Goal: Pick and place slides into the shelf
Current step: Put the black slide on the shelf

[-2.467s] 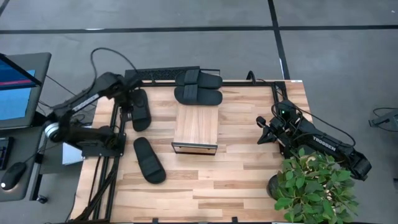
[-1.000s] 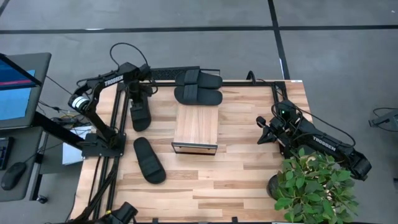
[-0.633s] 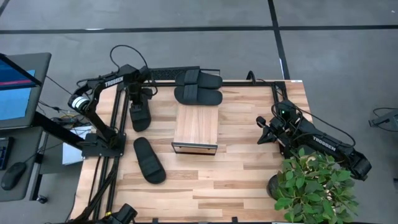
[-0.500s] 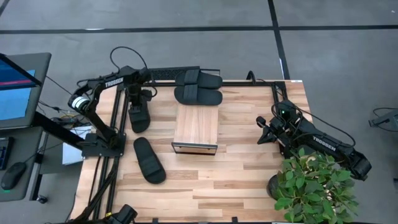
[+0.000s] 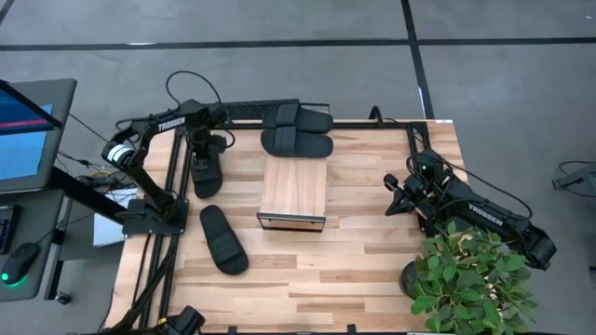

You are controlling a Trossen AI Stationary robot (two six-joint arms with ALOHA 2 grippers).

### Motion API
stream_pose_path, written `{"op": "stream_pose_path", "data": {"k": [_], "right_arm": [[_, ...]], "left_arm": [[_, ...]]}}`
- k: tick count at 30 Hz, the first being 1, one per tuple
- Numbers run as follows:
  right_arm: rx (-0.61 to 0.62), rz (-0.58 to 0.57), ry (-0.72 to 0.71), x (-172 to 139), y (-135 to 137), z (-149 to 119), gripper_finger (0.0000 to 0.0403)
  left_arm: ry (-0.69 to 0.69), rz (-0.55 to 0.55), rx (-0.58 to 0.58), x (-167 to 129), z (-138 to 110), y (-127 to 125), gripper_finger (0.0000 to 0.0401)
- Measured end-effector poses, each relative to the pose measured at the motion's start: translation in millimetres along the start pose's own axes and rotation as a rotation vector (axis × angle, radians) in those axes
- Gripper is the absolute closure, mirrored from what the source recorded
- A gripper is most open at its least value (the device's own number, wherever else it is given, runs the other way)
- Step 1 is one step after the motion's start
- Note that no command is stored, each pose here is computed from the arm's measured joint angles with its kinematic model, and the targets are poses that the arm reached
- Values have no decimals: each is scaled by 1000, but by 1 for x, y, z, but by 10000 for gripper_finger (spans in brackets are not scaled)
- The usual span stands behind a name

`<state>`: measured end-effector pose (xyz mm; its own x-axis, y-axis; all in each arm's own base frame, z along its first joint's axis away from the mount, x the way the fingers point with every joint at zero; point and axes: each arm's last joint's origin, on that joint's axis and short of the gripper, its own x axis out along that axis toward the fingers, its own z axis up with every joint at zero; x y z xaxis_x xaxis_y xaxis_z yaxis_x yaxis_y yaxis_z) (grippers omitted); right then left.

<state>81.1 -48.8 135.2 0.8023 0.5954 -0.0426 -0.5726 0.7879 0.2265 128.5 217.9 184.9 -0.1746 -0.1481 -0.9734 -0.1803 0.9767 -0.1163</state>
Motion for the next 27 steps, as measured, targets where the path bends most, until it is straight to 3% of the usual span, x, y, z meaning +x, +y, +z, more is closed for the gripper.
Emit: {"op": "stream_pose_path", "data": {"k": [18,27], "right_arm": [[0,0,0,0,0,0,403],[0,0,0,0,0,0,403]], "left_arm": [[-3,-12,0,-14,0,1,312],[-60,-80,-44,-14,-1,0,312]]}}
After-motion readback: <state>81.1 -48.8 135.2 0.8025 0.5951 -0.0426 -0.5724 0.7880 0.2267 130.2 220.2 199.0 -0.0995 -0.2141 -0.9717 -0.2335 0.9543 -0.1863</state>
